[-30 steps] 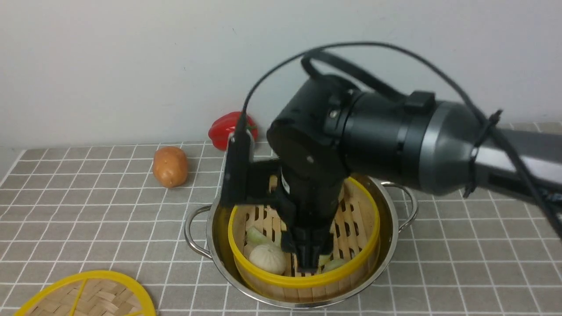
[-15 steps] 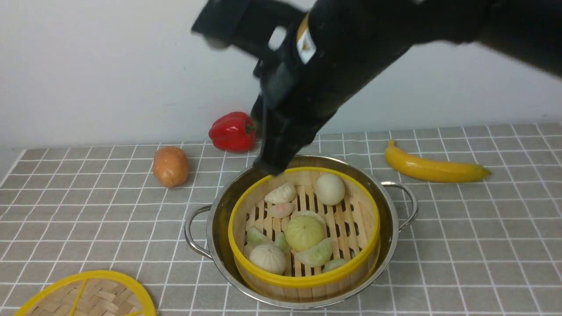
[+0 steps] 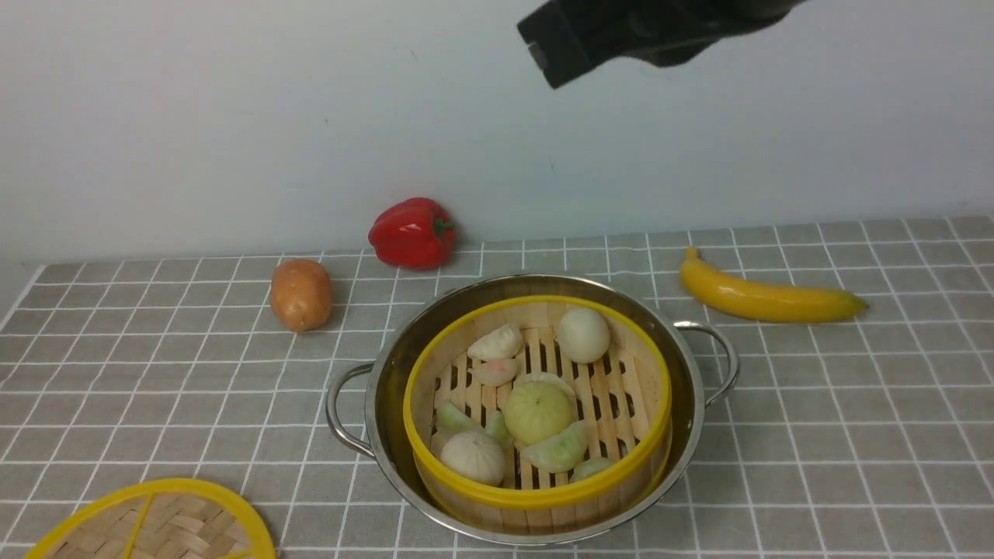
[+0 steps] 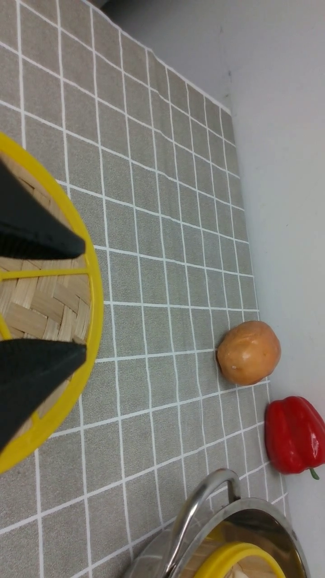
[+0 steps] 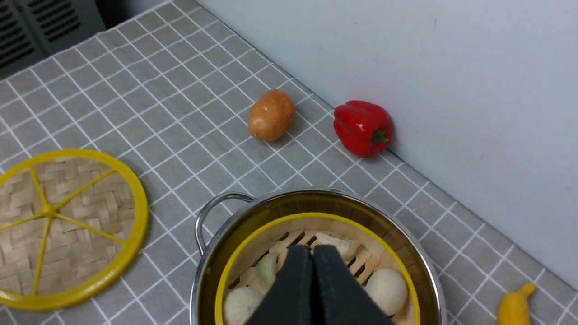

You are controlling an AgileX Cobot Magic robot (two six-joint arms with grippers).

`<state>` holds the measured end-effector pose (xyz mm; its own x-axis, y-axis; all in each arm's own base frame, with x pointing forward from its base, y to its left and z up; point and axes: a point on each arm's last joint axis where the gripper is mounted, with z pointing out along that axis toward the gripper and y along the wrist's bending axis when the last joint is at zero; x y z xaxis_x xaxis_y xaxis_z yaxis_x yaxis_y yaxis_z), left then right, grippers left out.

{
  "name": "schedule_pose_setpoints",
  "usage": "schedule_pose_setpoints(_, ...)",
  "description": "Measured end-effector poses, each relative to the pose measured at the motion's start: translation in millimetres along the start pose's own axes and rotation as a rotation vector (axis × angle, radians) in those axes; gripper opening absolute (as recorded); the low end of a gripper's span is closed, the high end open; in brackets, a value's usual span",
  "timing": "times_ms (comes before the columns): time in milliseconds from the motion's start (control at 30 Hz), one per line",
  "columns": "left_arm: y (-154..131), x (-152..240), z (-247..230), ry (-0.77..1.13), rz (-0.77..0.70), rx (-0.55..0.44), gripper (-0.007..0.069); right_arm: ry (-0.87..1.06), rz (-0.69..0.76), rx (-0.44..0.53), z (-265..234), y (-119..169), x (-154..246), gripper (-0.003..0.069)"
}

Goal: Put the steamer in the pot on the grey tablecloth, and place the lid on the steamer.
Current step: 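Grasp the bamboo steamer lid lying on the table by its centre knob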

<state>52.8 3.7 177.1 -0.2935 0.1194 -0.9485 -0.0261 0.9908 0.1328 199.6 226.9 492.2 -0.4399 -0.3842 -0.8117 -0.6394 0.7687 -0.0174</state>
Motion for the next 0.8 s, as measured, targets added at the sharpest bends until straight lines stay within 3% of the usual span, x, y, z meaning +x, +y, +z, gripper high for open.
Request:
schedule_pose_setpoints(200,0.0,0.0,0.0,0.000,0.000,0.000,0.0243,0.063,-0.091,0.096,15.9,-9.2,14.9,-0.0007)
schedule_pose_setpoints(367,0.0,0.0,0.0,0.000,0.000,0.000,0.0243,0.180,-0.070,0.144,27.8,-24.3,51.7,-0.0001)
schedule_pose_setpoints(567,0.0,0.0,0.0,0.000,0.000,0.000,0.0243,0.093,0.173,0.194,20.7,-75.5,129.1,0.0005)
schedule_pose_setpoints(700,0.0,0.0,0.0,0.000,0.000,0.000,0.0243,-0.045,0.361,0.313,2.3,-111.0,186.1,0.0013)
schedule_pose_setpoints(800,0.0,0.0,0.0,0.000,0.000,0.000,0.0243,-0.203,0.480,0.473,-27.3,-129.0,235.2,0.0022)
